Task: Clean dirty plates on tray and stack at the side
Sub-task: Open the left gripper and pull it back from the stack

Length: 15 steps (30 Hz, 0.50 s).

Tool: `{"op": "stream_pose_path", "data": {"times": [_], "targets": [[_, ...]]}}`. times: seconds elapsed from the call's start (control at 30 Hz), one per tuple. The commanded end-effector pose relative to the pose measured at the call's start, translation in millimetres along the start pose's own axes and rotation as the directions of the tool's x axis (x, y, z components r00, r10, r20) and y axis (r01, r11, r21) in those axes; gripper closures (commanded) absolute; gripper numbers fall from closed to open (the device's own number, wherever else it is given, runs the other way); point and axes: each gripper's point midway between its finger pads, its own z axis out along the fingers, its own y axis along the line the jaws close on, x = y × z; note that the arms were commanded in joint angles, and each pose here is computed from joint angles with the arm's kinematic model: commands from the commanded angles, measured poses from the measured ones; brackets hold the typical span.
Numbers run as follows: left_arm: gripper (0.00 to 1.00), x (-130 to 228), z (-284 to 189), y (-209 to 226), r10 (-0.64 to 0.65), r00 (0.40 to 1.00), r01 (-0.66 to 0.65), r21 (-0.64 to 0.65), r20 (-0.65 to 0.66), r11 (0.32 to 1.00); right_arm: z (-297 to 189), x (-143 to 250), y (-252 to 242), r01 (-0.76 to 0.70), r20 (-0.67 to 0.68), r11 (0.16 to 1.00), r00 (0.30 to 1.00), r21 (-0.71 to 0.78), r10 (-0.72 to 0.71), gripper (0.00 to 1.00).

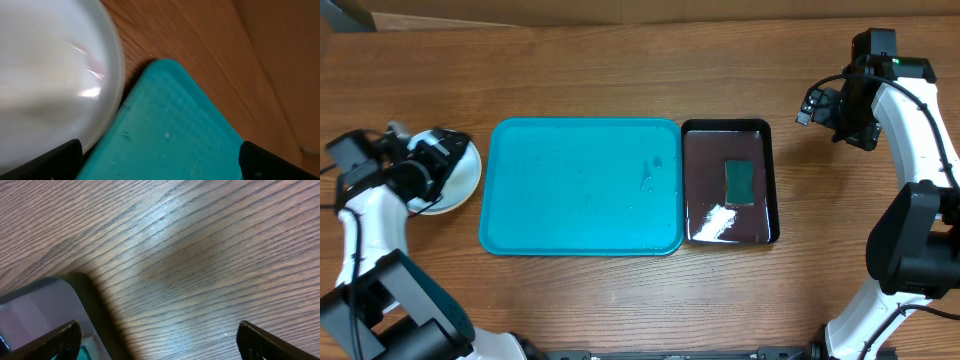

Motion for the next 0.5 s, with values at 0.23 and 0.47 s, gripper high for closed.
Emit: {"op": "stream_pose_path", "data": {"times": [0.23, 0.47], "targets": [[0.00, 35, 25, -61, 0.190, 0.978, -0.186, 0.053, -0.081, 0.981, -5, -5, 1, -0.001, 0.020, 1.000, 1.000, -0.006, 0.001, 0.00], [0.00, 28, 29, -45, 0.207, 0.977, -0.211, -0.081, -0.048, 0.974, -5, -5, 1, -0.001, 0.020, 1.000, 1.000, -0.006, 0.001, 0.00]]}}
